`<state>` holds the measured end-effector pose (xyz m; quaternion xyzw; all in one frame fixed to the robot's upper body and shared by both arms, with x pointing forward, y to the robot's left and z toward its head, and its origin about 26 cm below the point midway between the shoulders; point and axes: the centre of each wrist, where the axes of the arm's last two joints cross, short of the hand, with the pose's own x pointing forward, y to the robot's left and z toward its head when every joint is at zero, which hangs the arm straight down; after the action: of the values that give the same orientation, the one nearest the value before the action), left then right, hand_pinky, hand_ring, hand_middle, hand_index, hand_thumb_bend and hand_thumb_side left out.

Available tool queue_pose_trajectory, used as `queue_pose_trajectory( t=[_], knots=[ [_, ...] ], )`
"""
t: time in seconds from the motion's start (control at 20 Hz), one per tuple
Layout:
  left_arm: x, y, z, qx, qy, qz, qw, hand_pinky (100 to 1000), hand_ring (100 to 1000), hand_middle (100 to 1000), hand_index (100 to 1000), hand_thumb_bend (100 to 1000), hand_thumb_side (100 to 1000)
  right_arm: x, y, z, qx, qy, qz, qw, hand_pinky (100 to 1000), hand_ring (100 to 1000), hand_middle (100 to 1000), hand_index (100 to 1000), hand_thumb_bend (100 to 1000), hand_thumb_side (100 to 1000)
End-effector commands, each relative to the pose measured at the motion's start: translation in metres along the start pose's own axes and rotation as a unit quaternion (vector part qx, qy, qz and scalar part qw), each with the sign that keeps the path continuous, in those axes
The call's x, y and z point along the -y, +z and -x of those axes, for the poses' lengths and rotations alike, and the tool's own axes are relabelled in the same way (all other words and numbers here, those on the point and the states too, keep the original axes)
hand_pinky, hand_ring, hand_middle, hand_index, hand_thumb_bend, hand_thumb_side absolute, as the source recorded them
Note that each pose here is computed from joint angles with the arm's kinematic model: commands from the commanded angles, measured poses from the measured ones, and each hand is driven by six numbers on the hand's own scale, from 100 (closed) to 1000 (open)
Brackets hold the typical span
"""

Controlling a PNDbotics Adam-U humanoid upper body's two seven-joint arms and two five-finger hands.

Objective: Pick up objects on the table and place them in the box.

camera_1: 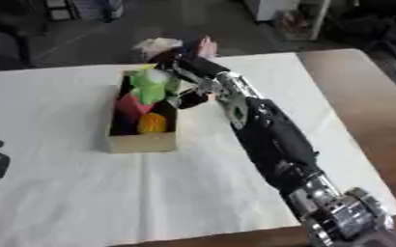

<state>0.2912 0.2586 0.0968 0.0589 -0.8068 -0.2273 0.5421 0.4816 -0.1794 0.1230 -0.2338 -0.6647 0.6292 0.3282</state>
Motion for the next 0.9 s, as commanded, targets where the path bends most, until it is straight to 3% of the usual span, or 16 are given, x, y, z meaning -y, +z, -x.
queue_pose_trajectory(
  t=[0.05,0.15,0.25,0.45,0.7,0.9],
  knots=[
    [-0.001,-0.002,-0.003,0.008,0.000,0.004,1.000,690,590,620,780,416,404,0.007,-0.008,-0.004,-0.007,0.041,-0.025,0.999,783,650,666,944,239,460],
    [0.000,-0.002,-0.003,0.007,0.001,0.007,1.000,690,591,620,779,412,407,0.009,-0.010,-0.007,-0.002,0.073,-0.047,0.996,802,737,763,973,344,544],
    [0.001,-0.002,-0.003,0.007,0.001,0.009,1.000,691,591,620,779,412,409,0.017,-0.011,-0.010,0.006,0.113,-0.062,0.992,822,787,833,990,398,573],
    [0.000,-0.001,-0.002,0.004,-0.002,0.008,1.000,693,590,620,778,408,411,0.037,-0.008,-0.011,0.017,0.157,-0.060,0.986,853,835,903,1000,408,596],
    [0.000,-0.001,-0.002,0.003,-0.003,0.010,1.000,697,590,620,778,405,415,0.069,0.005,-0.003,0.026,0.120,-0.001,0.992,862,823,901,998,345,600],
    [-0.002,0.000,0.000,0.000,-0.006,0.007,1.000,697,590,619,777,400,417,0.092,0.025,0.013,-0.001,0.063,0.041,0.997,859,806,885,995,304,588]
  ],
)
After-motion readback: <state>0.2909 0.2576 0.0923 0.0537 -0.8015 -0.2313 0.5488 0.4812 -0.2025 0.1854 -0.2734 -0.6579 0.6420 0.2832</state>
